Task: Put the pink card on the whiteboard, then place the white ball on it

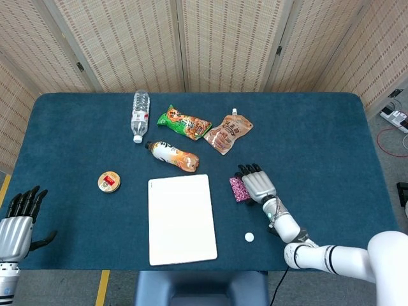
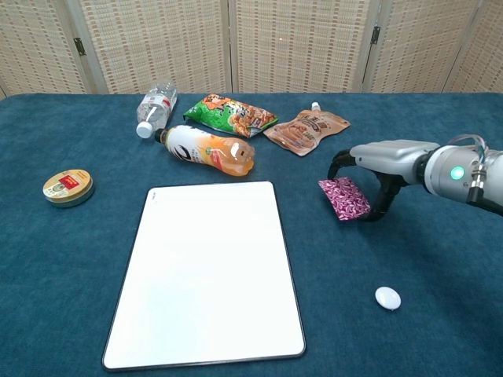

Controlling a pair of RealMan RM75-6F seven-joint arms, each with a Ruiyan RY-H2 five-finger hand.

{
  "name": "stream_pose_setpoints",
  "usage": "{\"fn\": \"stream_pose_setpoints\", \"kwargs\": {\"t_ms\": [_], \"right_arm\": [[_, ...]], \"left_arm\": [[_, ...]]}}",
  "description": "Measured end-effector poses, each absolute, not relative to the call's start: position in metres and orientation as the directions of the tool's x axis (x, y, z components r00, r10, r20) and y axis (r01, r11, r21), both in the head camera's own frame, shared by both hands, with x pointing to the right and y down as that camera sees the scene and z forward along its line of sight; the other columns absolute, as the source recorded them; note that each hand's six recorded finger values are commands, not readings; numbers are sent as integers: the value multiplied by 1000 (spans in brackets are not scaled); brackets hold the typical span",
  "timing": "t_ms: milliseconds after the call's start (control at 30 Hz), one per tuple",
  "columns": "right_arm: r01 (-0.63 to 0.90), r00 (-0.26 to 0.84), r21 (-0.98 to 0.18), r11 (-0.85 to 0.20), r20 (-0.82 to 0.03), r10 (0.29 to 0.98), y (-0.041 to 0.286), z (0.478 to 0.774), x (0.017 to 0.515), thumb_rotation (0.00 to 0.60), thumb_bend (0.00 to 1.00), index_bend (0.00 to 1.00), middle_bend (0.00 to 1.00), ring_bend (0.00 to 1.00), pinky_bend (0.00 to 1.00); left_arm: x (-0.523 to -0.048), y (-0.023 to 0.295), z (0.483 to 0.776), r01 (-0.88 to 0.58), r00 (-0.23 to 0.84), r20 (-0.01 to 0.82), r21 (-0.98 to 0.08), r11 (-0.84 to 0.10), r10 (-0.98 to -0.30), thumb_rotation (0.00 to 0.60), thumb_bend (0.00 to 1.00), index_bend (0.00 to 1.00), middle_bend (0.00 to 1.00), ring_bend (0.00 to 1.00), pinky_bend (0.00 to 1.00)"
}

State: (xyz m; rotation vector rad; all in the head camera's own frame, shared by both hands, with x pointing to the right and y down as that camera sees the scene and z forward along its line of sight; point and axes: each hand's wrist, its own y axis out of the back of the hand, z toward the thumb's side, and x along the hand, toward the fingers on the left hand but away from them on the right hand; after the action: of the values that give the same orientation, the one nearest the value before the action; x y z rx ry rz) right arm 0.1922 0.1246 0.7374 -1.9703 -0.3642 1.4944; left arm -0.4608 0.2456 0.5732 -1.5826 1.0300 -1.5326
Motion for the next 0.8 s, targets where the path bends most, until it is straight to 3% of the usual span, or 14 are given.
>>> {"fn": "stream_pose_setpoints", "kwargs": {"t_ms": [300,600,667,800], "right_arm": [[-185,524,-655,-733,-697,490,146,709,124,600,288,278,76,0,0],[-267,609,-640,-721,-692,389,168,710,68,600,289,277,70,0,0],[-283,611,-638,-716,-696,378,170,711,61,600,288,247,56,0,0],[-318,606,-632,-706,-708,361,172,714,52,600,288,40,34,0,0]], "left_arm": [[-458,246,567,-69,-10,438,-897,-436,-899,600,246,75,16,47,0],[-461,249,563,-68,-21,439,-897,-436,-898,600,246,75,16,47,0],[-463,250,563,-68,-25,440,-897,-437,-898,600,246,75,16,47,0],[-465,251,564,-69,-32,440,-897,-437,-897,600,246,75,16,47,0]]}}
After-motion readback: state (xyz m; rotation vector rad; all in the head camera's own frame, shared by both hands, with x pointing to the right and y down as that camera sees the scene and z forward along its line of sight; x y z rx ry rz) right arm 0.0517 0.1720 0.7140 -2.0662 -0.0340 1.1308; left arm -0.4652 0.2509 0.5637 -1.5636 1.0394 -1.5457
